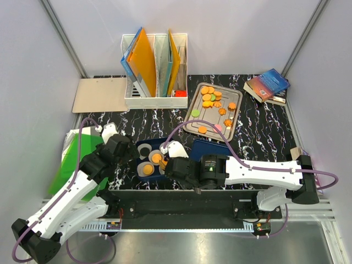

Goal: Pack the cookies

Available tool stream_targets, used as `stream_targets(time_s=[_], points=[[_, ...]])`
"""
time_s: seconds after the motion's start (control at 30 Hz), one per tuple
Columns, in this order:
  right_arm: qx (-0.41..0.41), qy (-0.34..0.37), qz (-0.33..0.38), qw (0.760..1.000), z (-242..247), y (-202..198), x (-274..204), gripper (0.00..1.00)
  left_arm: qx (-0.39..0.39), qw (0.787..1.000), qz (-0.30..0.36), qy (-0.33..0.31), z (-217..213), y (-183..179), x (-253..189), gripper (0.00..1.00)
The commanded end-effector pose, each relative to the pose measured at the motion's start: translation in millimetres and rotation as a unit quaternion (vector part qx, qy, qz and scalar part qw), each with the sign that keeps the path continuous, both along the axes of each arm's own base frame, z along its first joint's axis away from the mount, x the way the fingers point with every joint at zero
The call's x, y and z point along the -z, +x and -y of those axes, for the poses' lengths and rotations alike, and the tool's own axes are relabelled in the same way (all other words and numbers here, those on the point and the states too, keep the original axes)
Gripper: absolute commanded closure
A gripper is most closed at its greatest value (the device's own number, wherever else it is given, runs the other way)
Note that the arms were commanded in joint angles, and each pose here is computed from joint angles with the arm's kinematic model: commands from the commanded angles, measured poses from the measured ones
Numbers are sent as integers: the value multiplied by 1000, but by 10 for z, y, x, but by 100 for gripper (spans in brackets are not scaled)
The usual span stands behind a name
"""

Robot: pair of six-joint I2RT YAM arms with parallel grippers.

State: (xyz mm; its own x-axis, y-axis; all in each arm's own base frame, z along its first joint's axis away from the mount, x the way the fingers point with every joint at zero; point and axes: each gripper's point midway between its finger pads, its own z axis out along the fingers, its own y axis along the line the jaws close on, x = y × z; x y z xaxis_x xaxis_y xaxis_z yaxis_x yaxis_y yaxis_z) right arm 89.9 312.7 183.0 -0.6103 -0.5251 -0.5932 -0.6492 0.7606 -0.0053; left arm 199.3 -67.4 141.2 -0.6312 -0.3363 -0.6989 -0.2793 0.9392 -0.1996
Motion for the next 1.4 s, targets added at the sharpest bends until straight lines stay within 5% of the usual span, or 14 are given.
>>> stream_targets(time_s=[0.0, 0.4, 0.63, 0.93, 1.27, 1.37], points=[[20, 18, 18, 999, -49, 29, -131, 66, -9, 1000, 20, -10, 10, 59, -80, 1], [27, 16, 23, 999, -22, 44, -127, 66, -9, 1000, 21, -12, 8, 56, -83, 1], [25, 14, 24, 999, -19, 37, -152, 49, -9, 1000, 19, -10, 8, 57, -75, 1], [36, 28, 48, 998, -27, 104, -341, 43, -10, 1000, 20, -10, 8, 61, -78, 1], [185, 57, 152, 969, 690, 697, -934, 44, -8, 1000, 20, -12, 15, 58, -79, 1], [252, 59, 143, 955, 1041, 900, -835, 52, -8, 1000, 20, -12, 15, 58, -79, 1]])
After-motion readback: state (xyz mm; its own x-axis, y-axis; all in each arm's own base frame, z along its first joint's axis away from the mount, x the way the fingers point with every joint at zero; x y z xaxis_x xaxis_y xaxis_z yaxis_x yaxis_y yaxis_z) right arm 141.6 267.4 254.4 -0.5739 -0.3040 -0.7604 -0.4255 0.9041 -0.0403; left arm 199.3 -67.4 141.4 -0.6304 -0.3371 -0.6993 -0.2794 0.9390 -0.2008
